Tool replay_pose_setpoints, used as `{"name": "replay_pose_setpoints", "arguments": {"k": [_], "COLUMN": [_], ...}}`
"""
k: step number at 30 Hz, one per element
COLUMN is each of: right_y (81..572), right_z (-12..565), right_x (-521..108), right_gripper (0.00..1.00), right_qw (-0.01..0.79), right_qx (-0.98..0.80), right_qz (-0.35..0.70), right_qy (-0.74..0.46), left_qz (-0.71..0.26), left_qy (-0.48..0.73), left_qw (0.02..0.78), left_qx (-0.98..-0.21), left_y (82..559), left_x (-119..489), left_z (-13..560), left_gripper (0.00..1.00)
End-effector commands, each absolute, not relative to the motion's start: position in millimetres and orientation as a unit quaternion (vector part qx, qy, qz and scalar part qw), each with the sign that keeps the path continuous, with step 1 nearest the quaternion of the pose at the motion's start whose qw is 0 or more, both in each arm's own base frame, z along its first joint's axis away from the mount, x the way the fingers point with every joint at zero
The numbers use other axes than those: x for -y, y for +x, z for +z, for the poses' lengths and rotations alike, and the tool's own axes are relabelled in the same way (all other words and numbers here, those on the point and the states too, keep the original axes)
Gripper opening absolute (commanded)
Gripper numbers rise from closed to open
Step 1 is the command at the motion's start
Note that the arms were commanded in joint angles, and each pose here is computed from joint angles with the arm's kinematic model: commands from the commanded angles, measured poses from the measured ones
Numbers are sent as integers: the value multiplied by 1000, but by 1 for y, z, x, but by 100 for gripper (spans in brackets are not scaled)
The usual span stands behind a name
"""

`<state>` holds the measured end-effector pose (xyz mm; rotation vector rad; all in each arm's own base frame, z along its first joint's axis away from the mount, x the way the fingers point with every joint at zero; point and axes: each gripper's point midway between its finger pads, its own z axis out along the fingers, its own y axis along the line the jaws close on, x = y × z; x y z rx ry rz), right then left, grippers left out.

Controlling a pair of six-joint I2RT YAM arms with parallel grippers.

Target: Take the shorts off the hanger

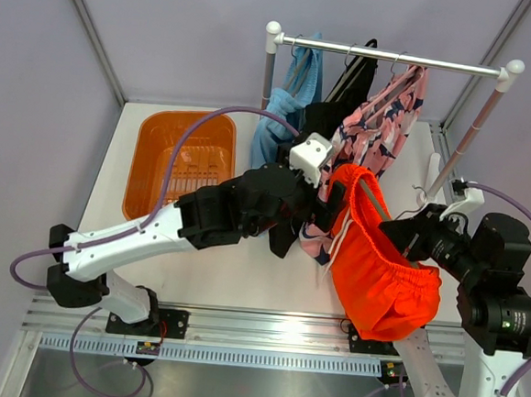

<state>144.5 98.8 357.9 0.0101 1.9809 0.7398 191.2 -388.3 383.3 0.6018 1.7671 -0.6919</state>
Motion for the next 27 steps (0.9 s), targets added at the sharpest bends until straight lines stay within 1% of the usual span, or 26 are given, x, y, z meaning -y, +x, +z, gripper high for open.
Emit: {"name": "replay_pose_setpoints", "arguments": {"k": [1,4,5,7,8,10,14,15,20,21,24,25,26,27], "right_y": [157,158,159,159,159,159,159,158,155,153,150,148,147,145], "right_z": [371,373,373,374,375,376,377,377,382,383,385,386,386,387], "right_x": [-99,-100,-100,-99,-99,-100,-99,-99,-99,-99,-100,-100,-100,-100], "right_gripper": [0,0,0,0,0,0,0,0,0,0,0,0,0,0], "right_qw": [514,516,516,518,519,520,521,520,525,526,526,528,530,531], "right_qx": [-802,-800,-800,-799,-799,-798,-798,-799,-796,-795,-794,-793,-792,-791], "right_qz": [304,307,306,304,304,305,303,303,300,302,302,302,302,303], "right_qy": [-15,-15,-15,-15,-16,-17,-19,-18,-21,-22,-23,-24,-24,-25], "left_qz": [-309,-310,-298,-301,-292,-287,-268,-264,-234,-233,-223,-219,-214,-209], "left_qy": [203,194,202,202,208,203,203,203,201,202,201,200,199,194], "left_qw": [585,592,585,585,578,581,579,578,571,570,569,570,570,573], "left_qx": [-722,-718,-727,-726,-733,-734,-743,-745,-761,-761,-766,-767,-768,-768], "left_y": [202,206,209,210,213,216,223,224,231,231,235,236,238,241], "left_x": [395,401,409,416,424,427,435,437,440,441,443,442,443,442], "left_z": [424,430,419,427,416,418,408,406,387,385,379,377,375,375], "left_gripper": [99,99,99,98,98,96,89,85,75,70,59,42,30,21]}}
